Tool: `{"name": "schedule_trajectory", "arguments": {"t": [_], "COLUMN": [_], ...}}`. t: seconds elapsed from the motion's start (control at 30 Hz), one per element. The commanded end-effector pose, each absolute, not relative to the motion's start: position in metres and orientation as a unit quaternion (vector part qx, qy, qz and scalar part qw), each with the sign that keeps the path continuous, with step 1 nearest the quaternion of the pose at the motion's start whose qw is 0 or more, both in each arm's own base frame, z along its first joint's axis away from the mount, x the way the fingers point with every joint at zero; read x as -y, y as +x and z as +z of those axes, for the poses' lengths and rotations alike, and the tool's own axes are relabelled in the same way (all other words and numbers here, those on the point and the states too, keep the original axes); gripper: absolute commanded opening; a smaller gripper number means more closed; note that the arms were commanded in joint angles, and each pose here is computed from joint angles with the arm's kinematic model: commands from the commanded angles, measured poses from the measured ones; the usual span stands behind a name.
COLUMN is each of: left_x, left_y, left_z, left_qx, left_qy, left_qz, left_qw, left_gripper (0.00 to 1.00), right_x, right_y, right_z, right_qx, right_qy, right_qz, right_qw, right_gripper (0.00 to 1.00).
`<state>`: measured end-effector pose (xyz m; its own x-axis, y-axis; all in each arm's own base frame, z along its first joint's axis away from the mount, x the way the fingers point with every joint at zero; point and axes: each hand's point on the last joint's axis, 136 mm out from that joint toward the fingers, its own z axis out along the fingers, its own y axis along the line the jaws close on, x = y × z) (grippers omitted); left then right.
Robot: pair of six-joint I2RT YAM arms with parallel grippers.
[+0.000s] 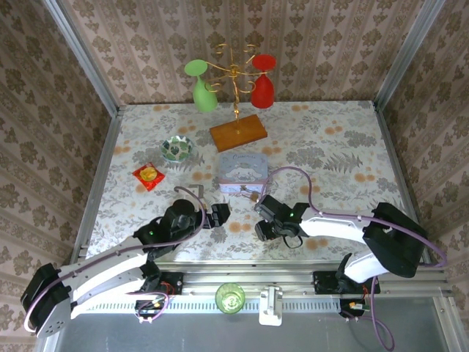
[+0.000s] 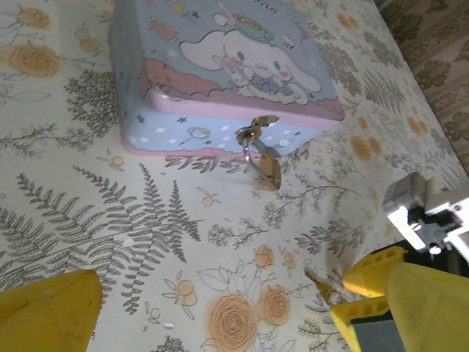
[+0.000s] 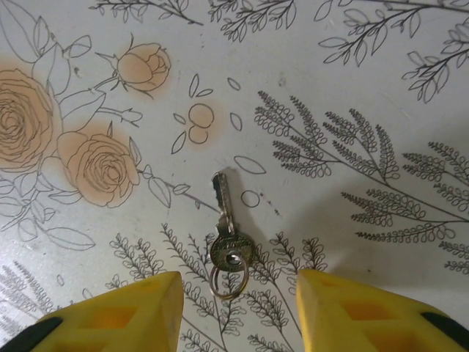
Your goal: Unlock the padlock with the key
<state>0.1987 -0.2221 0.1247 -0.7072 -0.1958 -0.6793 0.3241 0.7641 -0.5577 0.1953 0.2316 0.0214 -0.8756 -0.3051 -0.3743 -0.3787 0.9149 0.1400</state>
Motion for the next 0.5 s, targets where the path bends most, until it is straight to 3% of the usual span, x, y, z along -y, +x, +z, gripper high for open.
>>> {"name": "schedule_trajectory", "arguments": {"t": [0.0,0.33,0.47], "left_x": [0.219,0.213,0.212], "left_y": [0.201,0.2,0.2], "left_z": [0.123,0.112,0.112], "left_qx": [-0.856,-0.86,-0.859], "left_qy": [0.014,-0.001,-0.003], "left_qz": [-0.344,-0.337,-0.338], "left_qw": [0.387,0.385,0.385], "left_gripper": [1.0,1.0,1.0], "right_x": [-0.241,-0.246,-0.244], "right_y": [0.206,0.202,0.2], "right_z": [0.029,0.016,0.012], "right_qx": [-0.959,-0.961,-0.963], "right_qy": [-0.17,-0.175,-0.171], "right_qz": [0.106,0.077,0.064], "right_qw": [0.201,0.2,0.197], "right_gripper": [0.44,0.36,0.28]}}
